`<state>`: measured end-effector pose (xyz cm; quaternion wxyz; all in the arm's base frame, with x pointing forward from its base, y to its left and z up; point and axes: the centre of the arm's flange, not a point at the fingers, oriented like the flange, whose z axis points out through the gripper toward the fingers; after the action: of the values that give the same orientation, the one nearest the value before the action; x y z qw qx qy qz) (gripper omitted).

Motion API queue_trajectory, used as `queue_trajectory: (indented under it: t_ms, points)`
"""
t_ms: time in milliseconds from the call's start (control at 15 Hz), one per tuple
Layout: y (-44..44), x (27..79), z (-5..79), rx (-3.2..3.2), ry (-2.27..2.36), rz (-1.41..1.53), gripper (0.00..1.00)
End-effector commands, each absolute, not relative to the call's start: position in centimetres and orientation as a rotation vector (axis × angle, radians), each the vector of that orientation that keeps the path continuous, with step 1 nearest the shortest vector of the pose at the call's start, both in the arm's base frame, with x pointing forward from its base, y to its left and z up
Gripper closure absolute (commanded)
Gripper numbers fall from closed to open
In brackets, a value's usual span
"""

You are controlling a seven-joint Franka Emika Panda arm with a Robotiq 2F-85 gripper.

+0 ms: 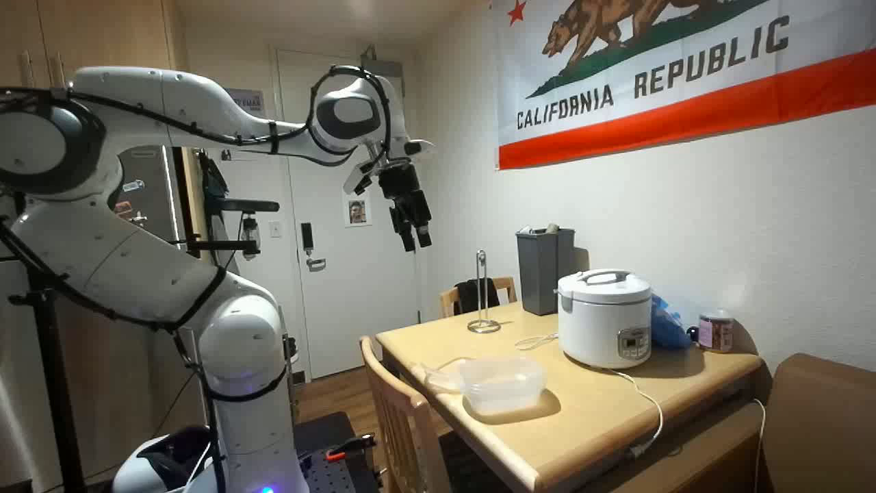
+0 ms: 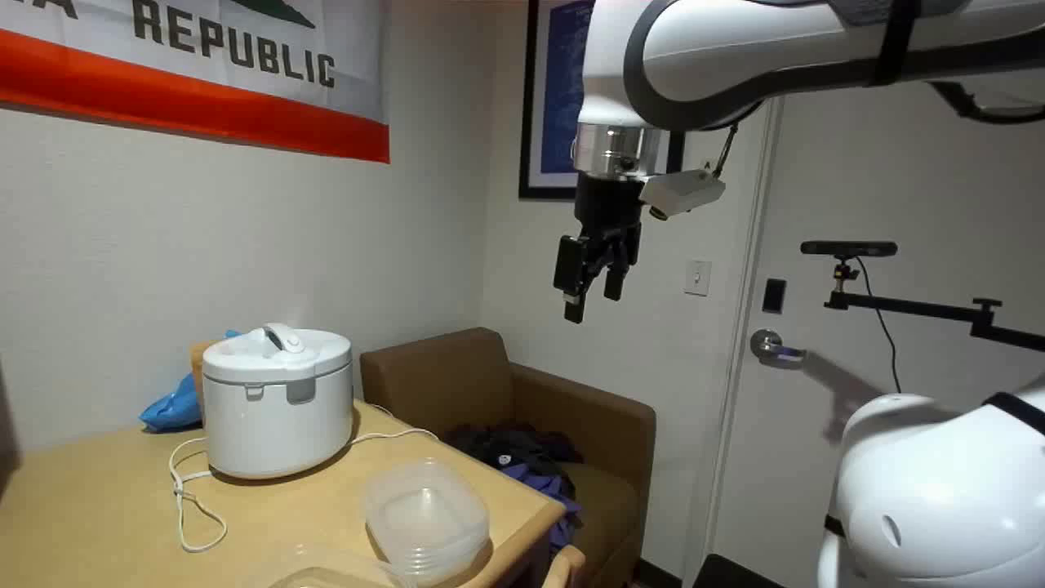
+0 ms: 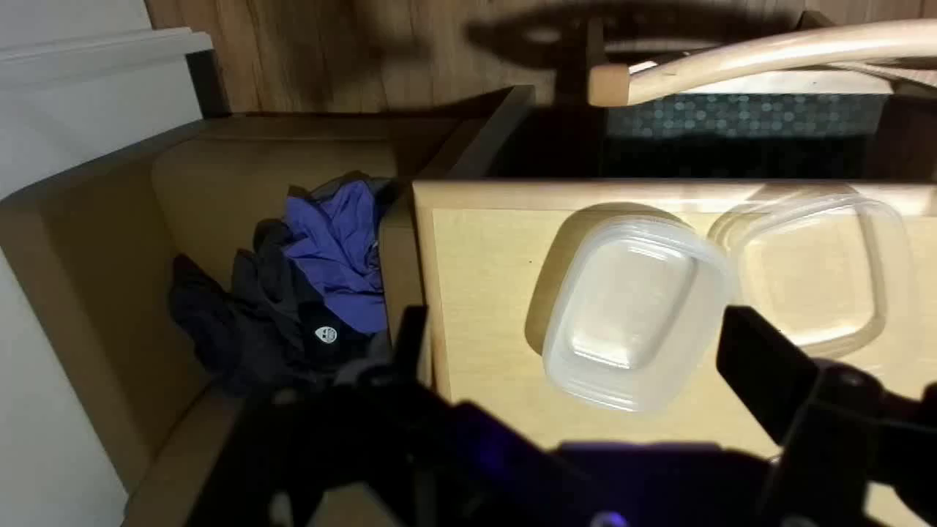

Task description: Put the solo bowl on the stack of bowls

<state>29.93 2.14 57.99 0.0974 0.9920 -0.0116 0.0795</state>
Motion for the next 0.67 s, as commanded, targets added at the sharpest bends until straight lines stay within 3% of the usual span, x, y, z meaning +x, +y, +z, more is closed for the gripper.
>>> queue_trajectory:
  t_ms: [0, 600]
  points:
    - [2.1, 29.9, 58.0, 2.937, -0.034, 0.236, 0.00]
    - [4.3, 30.9, 59.4, 2.895, 0.099, 0.278, 0.00]
